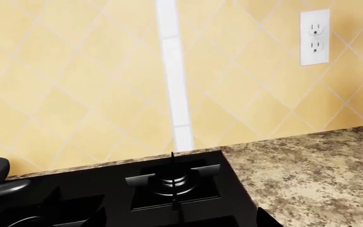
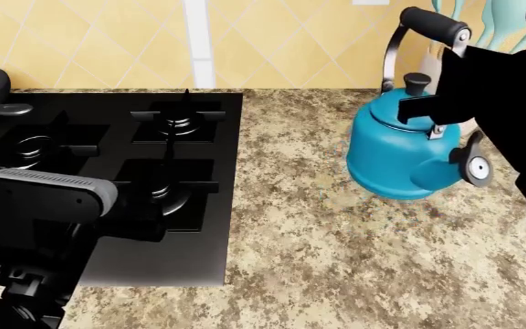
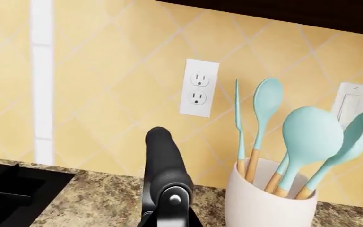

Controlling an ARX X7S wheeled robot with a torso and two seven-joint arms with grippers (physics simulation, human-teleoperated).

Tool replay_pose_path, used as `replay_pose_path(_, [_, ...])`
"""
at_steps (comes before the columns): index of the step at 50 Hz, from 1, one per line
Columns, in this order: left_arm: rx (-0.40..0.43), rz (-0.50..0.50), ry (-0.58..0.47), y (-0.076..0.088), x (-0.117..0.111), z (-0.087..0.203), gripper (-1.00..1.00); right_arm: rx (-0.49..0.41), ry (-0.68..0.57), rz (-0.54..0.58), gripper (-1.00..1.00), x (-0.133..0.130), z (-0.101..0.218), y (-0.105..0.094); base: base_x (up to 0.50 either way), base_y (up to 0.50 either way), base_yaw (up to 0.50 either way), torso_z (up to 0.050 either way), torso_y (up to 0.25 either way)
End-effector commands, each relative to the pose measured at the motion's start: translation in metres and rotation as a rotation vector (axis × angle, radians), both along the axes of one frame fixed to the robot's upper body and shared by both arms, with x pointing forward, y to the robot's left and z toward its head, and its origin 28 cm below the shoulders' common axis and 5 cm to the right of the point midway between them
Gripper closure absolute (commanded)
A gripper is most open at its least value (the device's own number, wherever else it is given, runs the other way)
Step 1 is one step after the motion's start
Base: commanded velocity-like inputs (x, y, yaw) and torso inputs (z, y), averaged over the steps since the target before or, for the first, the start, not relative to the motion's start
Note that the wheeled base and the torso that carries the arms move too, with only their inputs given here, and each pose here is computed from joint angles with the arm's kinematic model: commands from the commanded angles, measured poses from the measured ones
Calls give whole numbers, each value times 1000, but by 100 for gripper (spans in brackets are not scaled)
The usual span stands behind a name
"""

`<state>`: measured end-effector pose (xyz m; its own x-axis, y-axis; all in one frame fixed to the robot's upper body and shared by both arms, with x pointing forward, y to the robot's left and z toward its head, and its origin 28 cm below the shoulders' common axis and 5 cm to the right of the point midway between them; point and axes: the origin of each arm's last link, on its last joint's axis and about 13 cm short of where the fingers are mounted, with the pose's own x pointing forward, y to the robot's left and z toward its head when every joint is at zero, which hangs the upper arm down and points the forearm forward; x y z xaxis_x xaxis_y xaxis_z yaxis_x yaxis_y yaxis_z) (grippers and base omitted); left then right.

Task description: Pick the kettle from the counter and place it on a stove burner. Then turn the burner on.

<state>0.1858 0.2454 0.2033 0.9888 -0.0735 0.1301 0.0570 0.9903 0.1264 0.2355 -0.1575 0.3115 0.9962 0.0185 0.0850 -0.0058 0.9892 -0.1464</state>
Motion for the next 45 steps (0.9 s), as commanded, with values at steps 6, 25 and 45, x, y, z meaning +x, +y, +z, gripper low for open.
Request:
replay_pose_path(6, [1, 5, -6, 1, 0, 0, -100, -9, -98, -49, 100, 1, 11, -3, 0, 208, 0, 0, 0])
replay_pose_path(25, [-1, 12, -22, 1, 1, 0, -100, -13, -104, -35, 100, 2, 10, -1, 0, 302, 0, 0, 1])
replay_pose_path(45, [-1, 13, -22, 1, 2, 0, -100, -22, -103, -23, 100, 5, 10, -1, 0, 330, 0, 1, 1])
